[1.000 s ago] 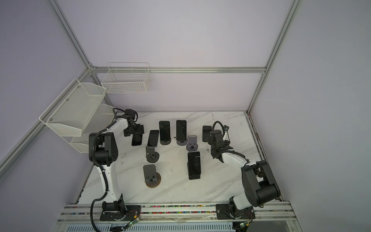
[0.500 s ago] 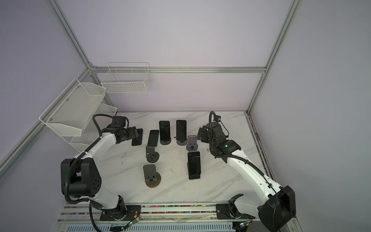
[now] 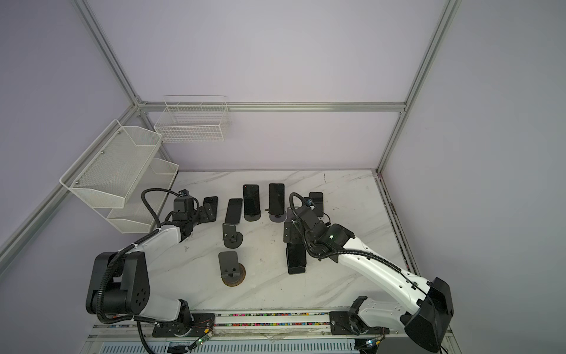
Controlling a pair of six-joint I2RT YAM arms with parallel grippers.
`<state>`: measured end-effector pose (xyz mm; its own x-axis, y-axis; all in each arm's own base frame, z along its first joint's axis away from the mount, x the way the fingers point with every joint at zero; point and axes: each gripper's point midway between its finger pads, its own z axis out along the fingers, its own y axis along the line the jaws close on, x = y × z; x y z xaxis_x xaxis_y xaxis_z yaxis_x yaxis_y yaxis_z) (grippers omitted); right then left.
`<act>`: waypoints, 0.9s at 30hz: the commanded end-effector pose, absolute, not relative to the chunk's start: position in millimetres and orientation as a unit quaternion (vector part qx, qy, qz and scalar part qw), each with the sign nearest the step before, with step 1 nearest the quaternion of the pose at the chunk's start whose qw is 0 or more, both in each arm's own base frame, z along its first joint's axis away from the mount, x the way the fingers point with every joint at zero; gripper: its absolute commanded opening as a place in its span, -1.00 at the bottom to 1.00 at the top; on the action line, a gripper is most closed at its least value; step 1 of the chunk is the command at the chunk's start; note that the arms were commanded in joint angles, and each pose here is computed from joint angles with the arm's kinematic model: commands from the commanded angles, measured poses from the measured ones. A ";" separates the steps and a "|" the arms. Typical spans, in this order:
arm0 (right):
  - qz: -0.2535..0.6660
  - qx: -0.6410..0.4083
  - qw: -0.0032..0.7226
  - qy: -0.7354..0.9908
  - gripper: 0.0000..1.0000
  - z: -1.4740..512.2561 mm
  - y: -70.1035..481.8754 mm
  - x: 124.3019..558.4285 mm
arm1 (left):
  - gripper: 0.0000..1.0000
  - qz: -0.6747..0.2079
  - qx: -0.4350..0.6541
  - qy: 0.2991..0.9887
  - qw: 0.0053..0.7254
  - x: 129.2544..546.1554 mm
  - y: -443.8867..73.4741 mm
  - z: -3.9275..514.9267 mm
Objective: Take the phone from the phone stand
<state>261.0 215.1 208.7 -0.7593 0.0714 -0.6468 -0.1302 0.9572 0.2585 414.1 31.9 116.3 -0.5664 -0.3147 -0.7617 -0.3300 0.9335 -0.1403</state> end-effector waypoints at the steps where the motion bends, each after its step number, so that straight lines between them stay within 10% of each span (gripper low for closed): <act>1: 0.129 -0.013 0.325 0.937 0.95 198.0 214.2 252.7 | 0.99 0.003 -0.162 0.870 0.466 426.4 28.3 128.1; 27: 0.048 0.043 0.331 0.942 0.64 136.2 219.3 258.3 | 0.99 0.015 -0.182 0.867 0.464 424.5 36.2 126.2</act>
<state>255.7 222.0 130.5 -0.7979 0.0709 -0.5987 0.0063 0.9940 0.1094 426.4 33.7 127.8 -0.5119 -0.3012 -0.8045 -0.3198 0.9360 -0.1470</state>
